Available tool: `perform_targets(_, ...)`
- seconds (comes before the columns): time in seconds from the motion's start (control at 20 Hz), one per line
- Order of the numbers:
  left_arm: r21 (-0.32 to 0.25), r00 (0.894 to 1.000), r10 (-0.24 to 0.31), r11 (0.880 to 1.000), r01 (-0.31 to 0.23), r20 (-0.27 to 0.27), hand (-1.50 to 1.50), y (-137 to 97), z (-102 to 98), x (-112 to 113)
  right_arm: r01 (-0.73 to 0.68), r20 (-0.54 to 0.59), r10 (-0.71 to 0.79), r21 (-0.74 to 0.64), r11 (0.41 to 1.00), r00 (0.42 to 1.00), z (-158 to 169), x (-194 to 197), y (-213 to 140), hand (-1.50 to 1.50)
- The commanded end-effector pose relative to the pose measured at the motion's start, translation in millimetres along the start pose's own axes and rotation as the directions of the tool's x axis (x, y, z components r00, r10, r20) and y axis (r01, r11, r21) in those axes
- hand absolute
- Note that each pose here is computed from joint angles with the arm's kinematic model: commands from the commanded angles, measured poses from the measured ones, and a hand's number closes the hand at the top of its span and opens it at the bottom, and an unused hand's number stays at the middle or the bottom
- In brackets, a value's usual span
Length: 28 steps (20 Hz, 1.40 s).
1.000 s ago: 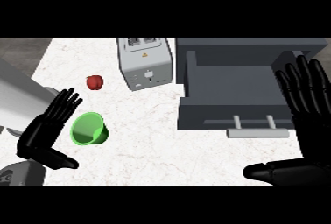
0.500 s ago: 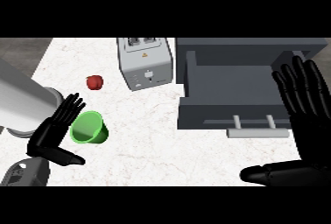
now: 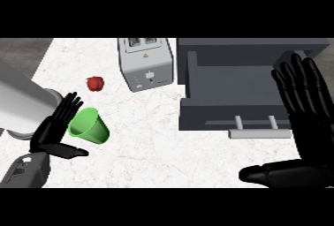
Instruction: Pick up the cup, place it into the drawer and close the drawer
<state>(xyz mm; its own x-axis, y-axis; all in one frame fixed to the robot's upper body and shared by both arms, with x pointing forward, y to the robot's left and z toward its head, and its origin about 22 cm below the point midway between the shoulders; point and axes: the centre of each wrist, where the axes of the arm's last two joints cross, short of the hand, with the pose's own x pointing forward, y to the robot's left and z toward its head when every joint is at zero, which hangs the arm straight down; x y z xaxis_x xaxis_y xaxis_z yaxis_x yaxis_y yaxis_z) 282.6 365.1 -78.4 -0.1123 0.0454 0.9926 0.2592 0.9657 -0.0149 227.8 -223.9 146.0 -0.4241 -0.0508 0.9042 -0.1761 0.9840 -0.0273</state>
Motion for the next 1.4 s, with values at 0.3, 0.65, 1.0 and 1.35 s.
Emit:
perform_targets(0.3, -0.049, 0.997, 0.074, 0.996, -0.073, 0.021, -1.50, -5, 11, -28, 0.006, 0.001, -0.006, 0.016, 1.000, 1.000, 8, 2, 1, -1.50)
perform_targets(0.65, -0.077, 0.995, 0.099, 0.992, -0.097, 0.015, -1.50, -7, 6, -31, 0.004, -0.010, -0.004, 0.012, 1.000, 1.000, 6, 1, -6, -1.50)
perform_targets(1.0, -0.064, 0.989, 0.145, 0.988, -0.143, 0.023, -1.50, -13, 1, -35, 0.007, -0.010, -0.006, 0.021, 1.000, 1.000, 4, 1, -18, -1.50)
perform_targets(1.35, -0.108, 0.970, 0.242, 0.964, -0.243, -0.020, -1.50, -35, -4, -46, 0.015, -0.010, -0.014, 0.033, 0.999, 1.000, 5, -1, -6, -1.50)
